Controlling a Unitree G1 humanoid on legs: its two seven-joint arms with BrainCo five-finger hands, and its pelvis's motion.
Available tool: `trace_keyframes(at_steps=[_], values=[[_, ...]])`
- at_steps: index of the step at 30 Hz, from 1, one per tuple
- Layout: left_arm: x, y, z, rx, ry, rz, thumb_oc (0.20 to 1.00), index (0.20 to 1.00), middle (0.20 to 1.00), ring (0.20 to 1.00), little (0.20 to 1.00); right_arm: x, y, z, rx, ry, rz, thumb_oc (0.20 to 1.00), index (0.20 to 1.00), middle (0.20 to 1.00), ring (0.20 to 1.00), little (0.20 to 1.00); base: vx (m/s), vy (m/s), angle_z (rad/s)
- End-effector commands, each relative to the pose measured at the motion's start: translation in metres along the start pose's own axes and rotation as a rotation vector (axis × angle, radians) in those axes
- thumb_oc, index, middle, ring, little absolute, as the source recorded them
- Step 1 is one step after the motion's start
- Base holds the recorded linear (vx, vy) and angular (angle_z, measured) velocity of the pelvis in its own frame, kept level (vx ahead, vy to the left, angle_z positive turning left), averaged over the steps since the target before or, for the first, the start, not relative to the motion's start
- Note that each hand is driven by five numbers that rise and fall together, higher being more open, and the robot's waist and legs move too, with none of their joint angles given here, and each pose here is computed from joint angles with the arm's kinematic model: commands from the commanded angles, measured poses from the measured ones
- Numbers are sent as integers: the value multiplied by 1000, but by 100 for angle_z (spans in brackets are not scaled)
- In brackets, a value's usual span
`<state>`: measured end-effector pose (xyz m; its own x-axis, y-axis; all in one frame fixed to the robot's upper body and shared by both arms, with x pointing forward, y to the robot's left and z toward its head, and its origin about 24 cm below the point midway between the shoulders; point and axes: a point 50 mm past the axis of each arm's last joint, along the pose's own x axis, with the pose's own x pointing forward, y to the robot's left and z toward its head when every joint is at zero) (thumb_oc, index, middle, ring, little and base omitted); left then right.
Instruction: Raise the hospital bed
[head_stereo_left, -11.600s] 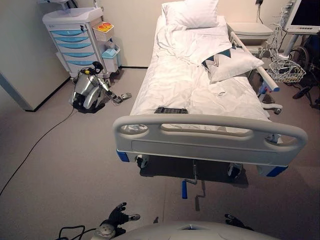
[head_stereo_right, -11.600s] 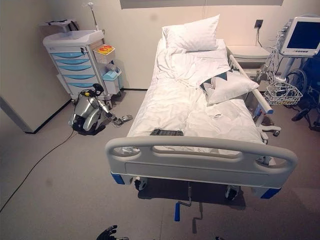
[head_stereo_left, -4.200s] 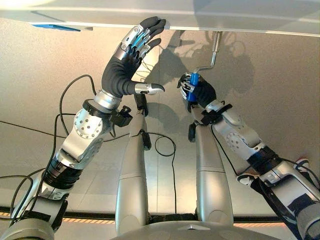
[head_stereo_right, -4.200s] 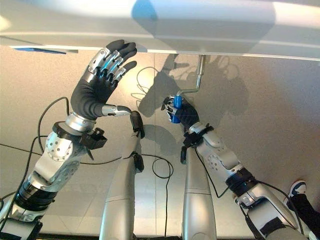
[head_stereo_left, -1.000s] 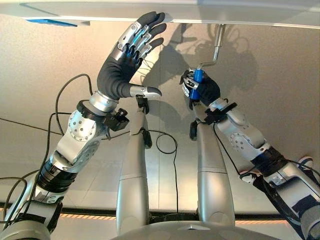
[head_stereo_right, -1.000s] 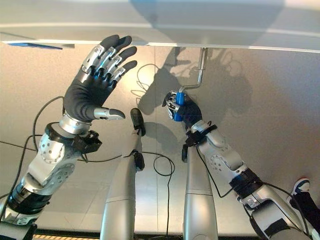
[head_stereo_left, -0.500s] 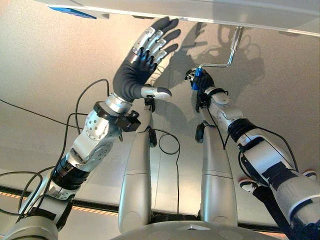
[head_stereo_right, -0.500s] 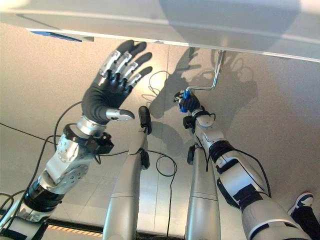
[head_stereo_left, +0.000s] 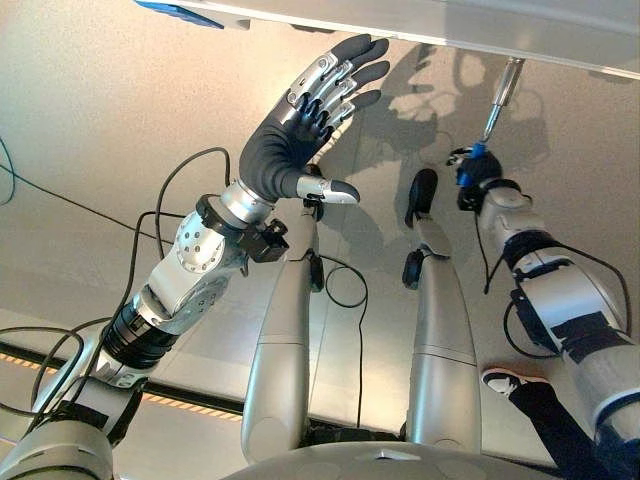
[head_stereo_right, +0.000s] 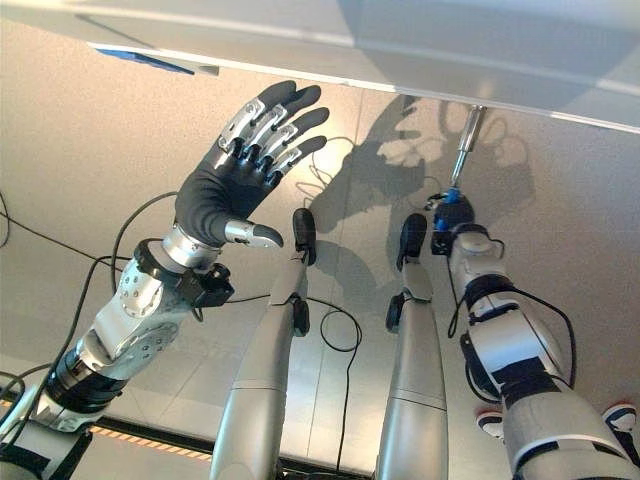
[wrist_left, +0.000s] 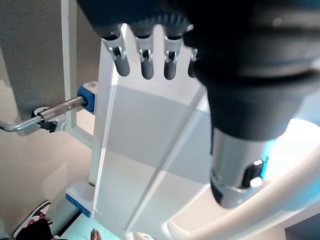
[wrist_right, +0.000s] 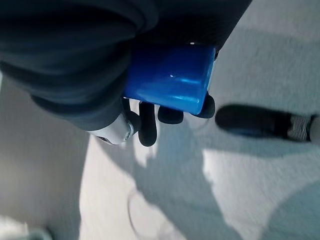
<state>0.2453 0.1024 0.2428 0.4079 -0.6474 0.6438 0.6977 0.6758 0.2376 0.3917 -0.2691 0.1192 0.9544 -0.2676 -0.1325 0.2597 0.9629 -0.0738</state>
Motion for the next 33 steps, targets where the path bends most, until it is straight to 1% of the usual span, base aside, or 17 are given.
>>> trace_keyframes(at_steps=[1,2,3,5,7,8,10,12,13,14,15,16,20,22,23,27,33], values=[[0,-12,22,-8,-125,-65,1000,1000,1000,1000,1000,-11,-70,-14,37,41,-228,200,200,200,200,200,0,0,0],[0,-11,23,-4,-125,-66,1000,1000,1000,1000,1000,-14,-81,-15,51,43,-263,200,200,200,200,200,0,0,0],[0,-11,23,-4,-125,-66,1000,1000,1000,1000,1000,-14,-81,-15,51,43,-263,200,200,200,200,200,0,0,0],[-2,-9,23,18,-114,-68,1000,1000,1000,1000,1000,-25,-113,-20,97,48,-360,200,200,200,200,200,0,-5,6],[-3,-7,24,35,-103,-68,1000,1000,1000,1000,1000,-31,-129,-23,111,53,-421,200,200,200,200,200,1,-3,8],[-3,-7,24,35,-103,-68,1000,1000,1000,1000,1000,-31,-129,-23,111,53,-421,200,200,200,200,200,-1,-3,8],[-5,-4,26,66,-94,-58,1000,1000,1000,1000,1000,-38,-142,-25,153,24,-481,200,200,200,200,200,-4,5,7],[-6,-3,27,73,-95,-53,1000,1000,1000,1000,1000,-38,-141,-23,177,-9,-486,200,200,200,200,200,0,6,6],[-8,-1,29,88,-101,-37,1000,1000,1000,1000,1000,-35,-134,-15,225,-78,-470,200,200,200,200,200,0,0,0],[-11,3,32,125,-111,1,1000,1000,1000,1000,1000,-36,-120,-5,227,-201,-424,200,200,200,200,200,0,0,0],[-11,2,32,124,-108,1,1000,1000,1000,1000,1000,-36,-119,-7,226,-198,-427,200,200,200,200,200,0,0,0],[-17,8,34,162,-114,60,1000,1000,1000,1000,1000,-50,-84,16,272,-436,-302,200,200,200,200,200,-10,5,-4],[-23,17,37,232,-120,128,1000,1000,1000,1000,1000,-89,-60,47,338,-738,-216,200,200,200,200,200,-20,5,-12],[-25,18,37,247,-114,136,1000,1000,1000,1000,1000,-97,-58,48,349,-772,-222,200,200,200,200,200,-16,11,-9],[-28,20,41,274,-114,146,1000,1000,1000,1000,1000,-114,-47,59,389,-873,-154,200,200,200,200,200,-15,29,-8],[-36,22,49,294,-119,166,1000,1000,1000,1000,1000,-142,-37,77,409,-1022,-59,200,200,200,200,200,-16,13,-9],[-38,22,56,296,-146,173,1000,1000,1000,1000,1000,-160,-34,89,469,-1127,-23,200,200,200,200,200,-3,-2,-1]])
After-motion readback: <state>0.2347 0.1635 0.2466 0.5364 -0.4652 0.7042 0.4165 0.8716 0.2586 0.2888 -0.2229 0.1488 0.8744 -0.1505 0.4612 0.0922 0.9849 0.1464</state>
